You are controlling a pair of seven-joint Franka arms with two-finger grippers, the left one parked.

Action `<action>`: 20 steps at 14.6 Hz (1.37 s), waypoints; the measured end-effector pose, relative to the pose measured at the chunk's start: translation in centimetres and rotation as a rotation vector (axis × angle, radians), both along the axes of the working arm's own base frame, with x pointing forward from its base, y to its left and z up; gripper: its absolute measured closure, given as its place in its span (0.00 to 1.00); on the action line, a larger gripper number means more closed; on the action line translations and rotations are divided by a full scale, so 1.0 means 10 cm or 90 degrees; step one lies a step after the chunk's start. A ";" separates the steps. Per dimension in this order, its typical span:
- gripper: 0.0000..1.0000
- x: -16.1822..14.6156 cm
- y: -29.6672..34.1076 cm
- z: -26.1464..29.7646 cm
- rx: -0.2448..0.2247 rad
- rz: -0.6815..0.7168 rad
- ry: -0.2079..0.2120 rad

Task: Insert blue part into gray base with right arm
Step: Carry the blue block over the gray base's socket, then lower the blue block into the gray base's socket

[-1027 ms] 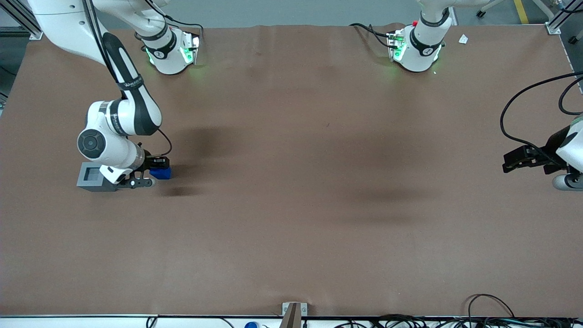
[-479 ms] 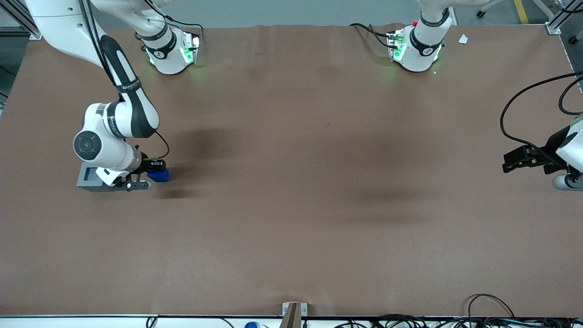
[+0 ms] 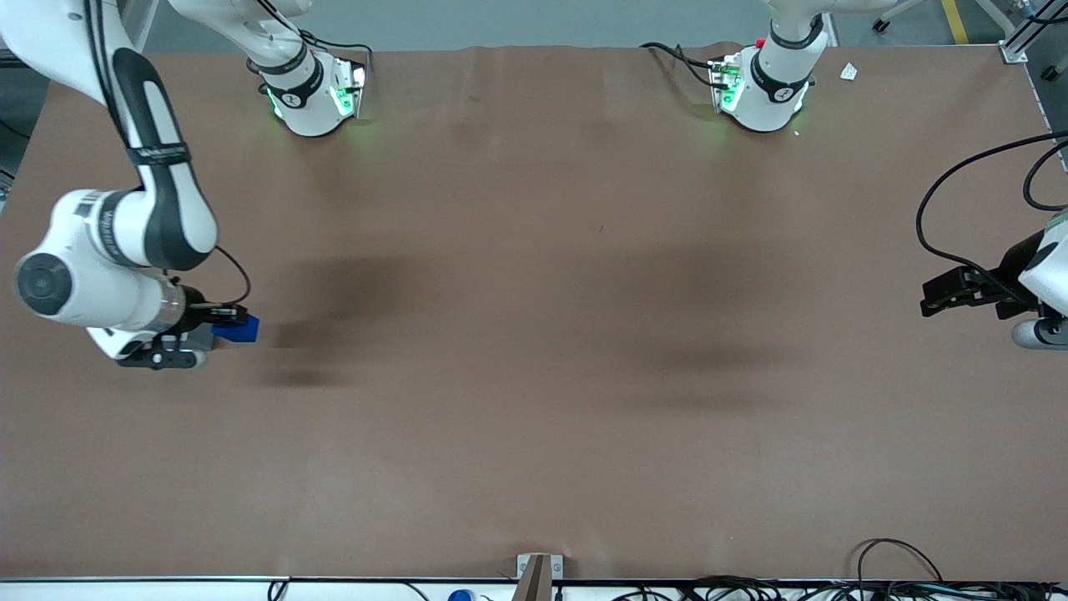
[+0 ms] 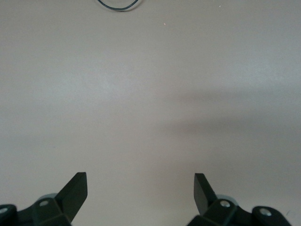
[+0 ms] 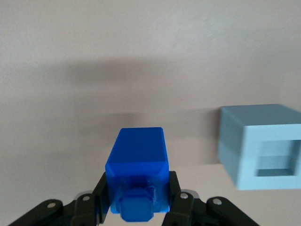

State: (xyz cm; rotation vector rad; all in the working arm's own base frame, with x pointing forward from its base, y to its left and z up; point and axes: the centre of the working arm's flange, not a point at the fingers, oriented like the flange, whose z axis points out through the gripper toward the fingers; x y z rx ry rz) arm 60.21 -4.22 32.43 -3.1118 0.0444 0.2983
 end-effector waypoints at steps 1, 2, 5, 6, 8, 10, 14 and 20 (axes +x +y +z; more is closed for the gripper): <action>0.49 0.03 -0.10 0.11 0.002 -0.002 -0.002; 0.49 0.06 -0.21 0.21 0.003 -0.007 -0.005; 0.49 0.12 -0.53 0.43 0.002 -0.036 -0.020; 0.49 0.13 -0.65 0.49 0.000 -0.046 -0.028; 0.49 0.15 -0.84 0.59 -0.001 -0.053 -0.042; 0.49 0.13 -1.00 0.59 0.004 -0.036 -0.043; 0.49 0.09 -1.26 0.32 0.013 -0.017 -0.021; 0.49 0.06 -1.44 0.04 0.023 0.002 0.001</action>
